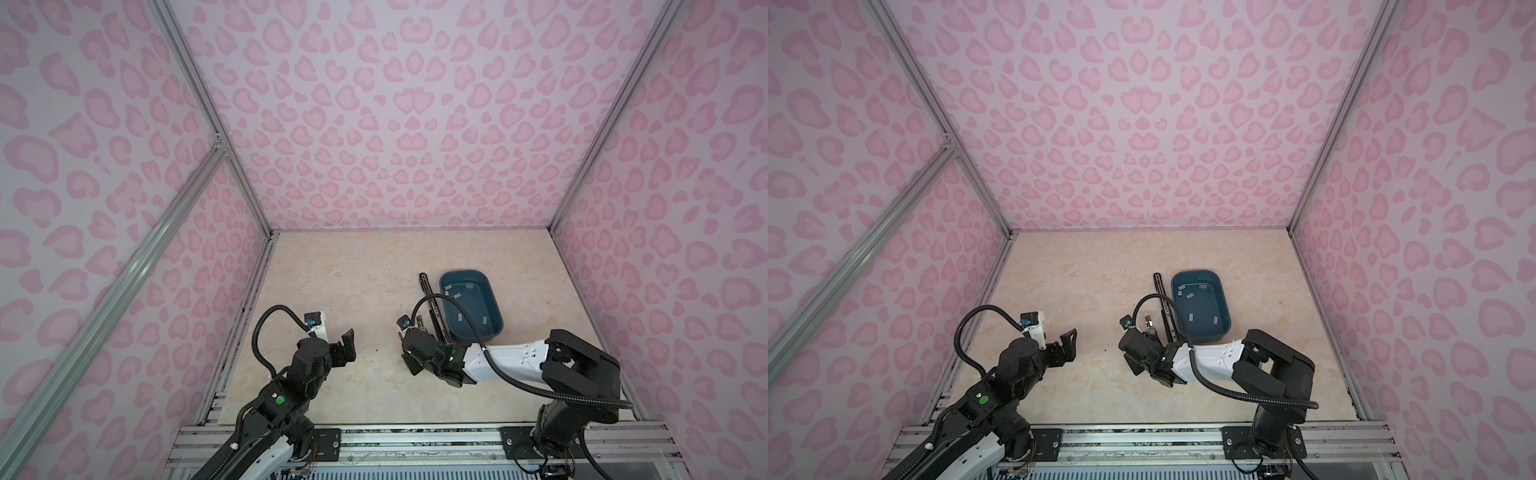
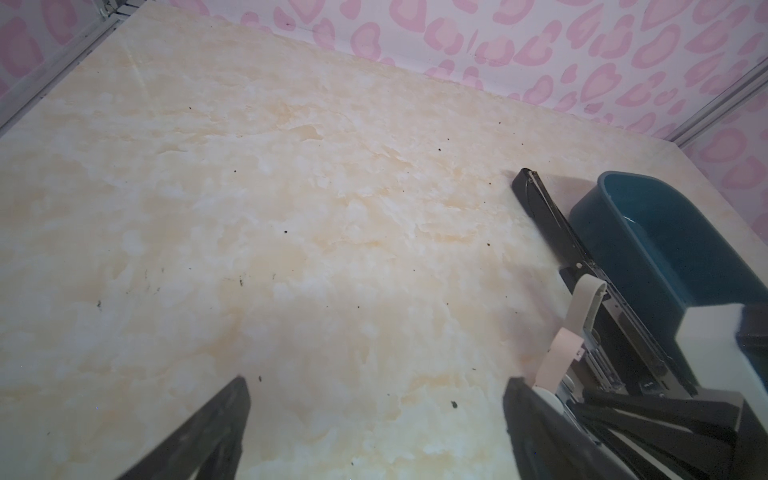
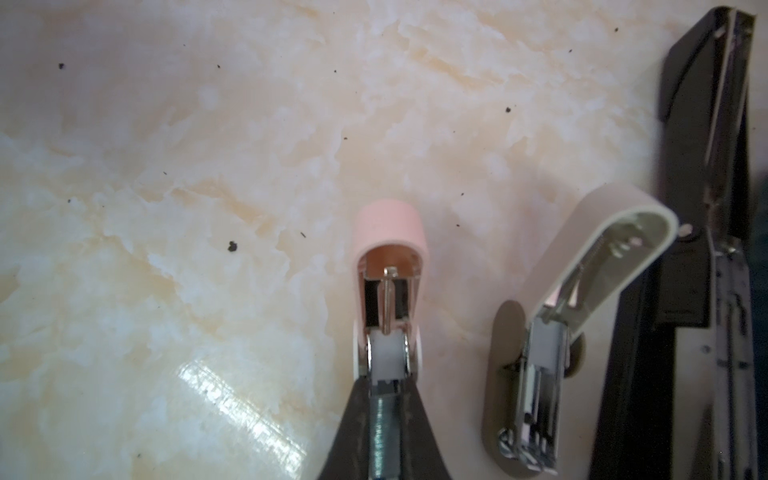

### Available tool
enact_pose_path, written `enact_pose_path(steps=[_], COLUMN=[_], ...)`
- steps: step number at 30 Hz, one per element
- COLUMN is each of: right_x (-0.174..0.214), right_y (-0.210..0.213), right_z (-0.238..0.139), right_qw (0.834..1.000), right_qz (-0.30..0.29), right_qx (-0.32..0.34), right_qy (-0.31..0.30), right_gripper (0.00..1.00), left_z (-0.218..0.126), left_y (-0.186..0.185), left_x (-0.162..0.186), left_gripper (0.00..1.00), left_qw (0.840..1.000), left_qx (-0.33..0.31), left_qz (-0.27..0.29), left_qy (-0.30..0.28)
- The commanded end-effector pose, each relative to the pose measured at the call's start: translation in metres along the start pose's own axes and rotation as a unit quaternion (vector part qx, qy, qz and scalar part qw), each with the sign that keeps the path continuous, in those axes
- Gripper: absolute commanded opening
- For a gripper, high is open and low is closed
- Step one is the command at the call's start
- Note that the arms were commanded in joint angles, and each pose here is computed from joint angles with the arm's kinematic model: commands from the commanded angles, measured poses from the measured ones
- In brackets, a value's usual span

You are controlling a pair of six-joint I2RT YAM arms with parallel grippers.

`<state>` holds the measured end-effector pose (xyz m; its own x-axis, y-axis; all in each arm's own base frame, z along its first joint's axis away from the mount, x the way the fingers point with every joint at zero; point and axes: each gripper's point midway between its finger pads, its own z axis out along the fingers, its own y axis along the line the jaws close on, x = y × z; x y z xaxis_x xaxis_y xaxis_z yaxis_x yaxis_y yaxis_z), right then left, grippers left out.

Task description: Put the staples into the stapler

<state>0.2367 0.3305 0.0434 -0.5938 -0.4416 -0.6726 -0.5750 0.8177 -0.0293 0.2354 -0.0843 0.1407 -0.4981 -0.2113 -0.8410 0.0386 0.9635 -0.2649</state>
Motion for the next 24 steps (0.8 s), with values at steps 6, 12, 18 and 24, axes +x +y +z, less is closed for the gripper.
enact_pose_path(steps=[6, 12, 18, 24], right_x=[0.0, 0.0007, 0.002, 0.0017], right_y=[-0.0031, -0.0042, -0.0042, -0.0037], right_z=[0.0017, 0.0017, 0.0029, 0.004], right_qw=[1.0, 1.0, 1.0, 1.0], right_qz=[-0.006, -0.008, -0.009, -0.01], right_qx=[0.012, 0.015, 0.016, 0.016], right_qy=[0.0, 0.001, 0.004, 0.006], right_gripper=[0.06, 0.06, 0.06, 0.06], left_z=[0.0, 0.0001, 0.0, -0.0004], left_y=[-0.0034, -0.0032, -0.0034, -0.0033], left_x=[-0.006, -0.0055, -0.0056, -0.0059], left_gripper=[0.96, 0.96, 0.96, 0.96], left_qw=[1.0, 1.0, 1.0, 1.0], left_qx=[0.008, 0.008, 0.008, 0.008], left_qz=[-0.003, -0.003, -0.003, -0.003], left_qy=[-0.013, -0.012, -0.013, -0.013])
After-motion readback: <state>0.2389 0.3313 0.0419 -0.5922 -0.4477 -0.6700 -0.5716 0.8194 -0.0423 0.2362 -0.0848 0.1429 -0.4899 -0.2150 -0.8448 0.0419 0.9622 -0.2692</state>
